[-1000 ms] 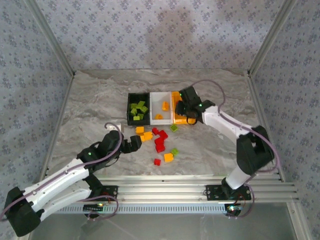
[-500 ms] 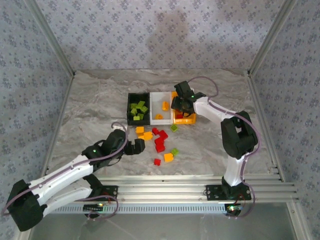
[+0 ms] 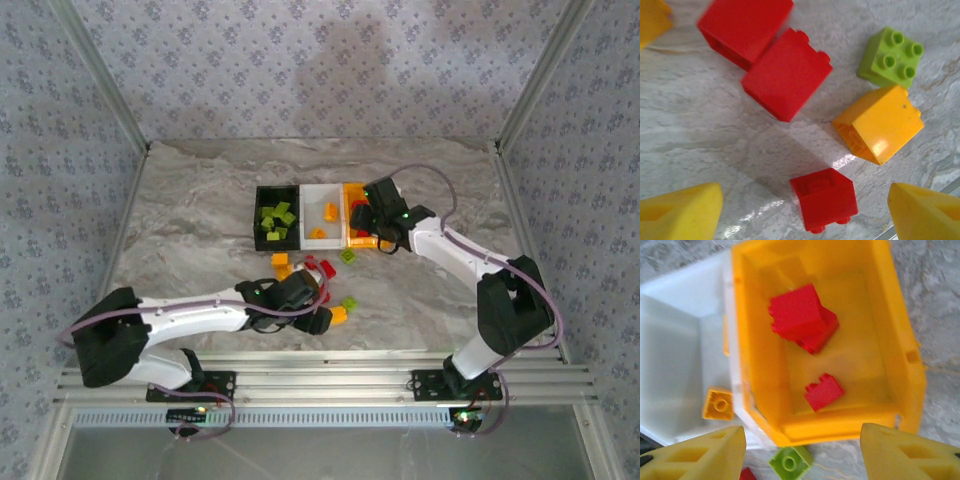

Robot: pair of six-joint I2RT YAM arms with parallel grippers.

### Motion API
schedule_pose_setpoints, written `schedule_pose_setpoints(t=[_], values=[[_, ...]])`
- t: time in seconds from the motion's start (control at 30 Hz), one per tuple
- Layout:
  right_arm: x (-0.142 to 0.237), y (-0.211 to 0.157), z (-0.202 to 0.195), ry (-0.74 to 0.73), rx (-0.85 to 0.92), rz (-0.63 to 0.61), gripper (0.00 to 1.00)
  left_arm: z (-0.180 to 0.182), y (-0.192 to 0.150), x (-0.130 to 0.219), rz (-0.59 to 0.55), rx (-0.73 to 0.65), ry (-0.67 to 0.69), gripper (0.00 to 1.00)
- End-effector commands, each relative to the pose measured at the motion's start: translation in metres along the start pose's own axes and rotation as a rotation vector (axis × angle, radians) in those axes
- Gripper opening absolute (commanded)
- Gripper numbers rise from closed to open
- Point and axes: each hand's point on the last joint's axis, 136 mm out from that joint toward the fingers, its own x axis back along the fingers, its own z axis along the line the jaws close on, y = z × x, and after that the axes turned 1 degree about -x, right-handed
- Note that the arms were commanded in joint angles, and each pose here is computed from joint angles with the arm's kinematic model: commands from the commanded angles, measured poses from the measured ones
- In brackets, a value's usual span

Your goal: Sort the legos into containers by color

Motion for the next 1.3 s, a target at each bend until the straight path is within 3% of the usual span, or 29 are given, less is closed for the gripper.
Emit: schedule_pose_setpoints(t=[0.0,0.07,0.5,0.77,0.9,1.07,1.27], values=[[0.009,0.001,-0.006,0.000,-0.022,-0.025,0.64,-0.010,0.003,-0.001,0.006,-0.053,0.014,0.84],[0.013,0.000,-0.008,0.002,-0.024,-0.031,0.64,-0.010,-0.002,-0.005,0.027,-0.066,0.029,0.82],[0.025,0.009,-0.018,0.006,-0.060,-0.064,0.64,-0.004,-0.024,-0.020,0.117,-0.076,0.055,0.46],[0.034,0.004,-0.029,0.002,-0.078,-0.072,0.64,-0.009,0.003,0.006,0.008,-0.070,0.045,0.35],[0.041,-0.009,-0.043,-0.010,-0.095,-0.065,0.64,-0.010,0.041,0.028,-0.087,-0.061,0.027,0.34],[0.046,-0.031,-0.065,-0.032,-0.129,-0.056,0.64,-0.015,0.123,0.047,-0.242,-0.033,-0.022,0.34],[0.051,-0.054,-0.086,-0.068,-0.145,-0.033,0.64,-0.021,0.216,0.029,-0.309,-0.016,-0.063,0.33]])
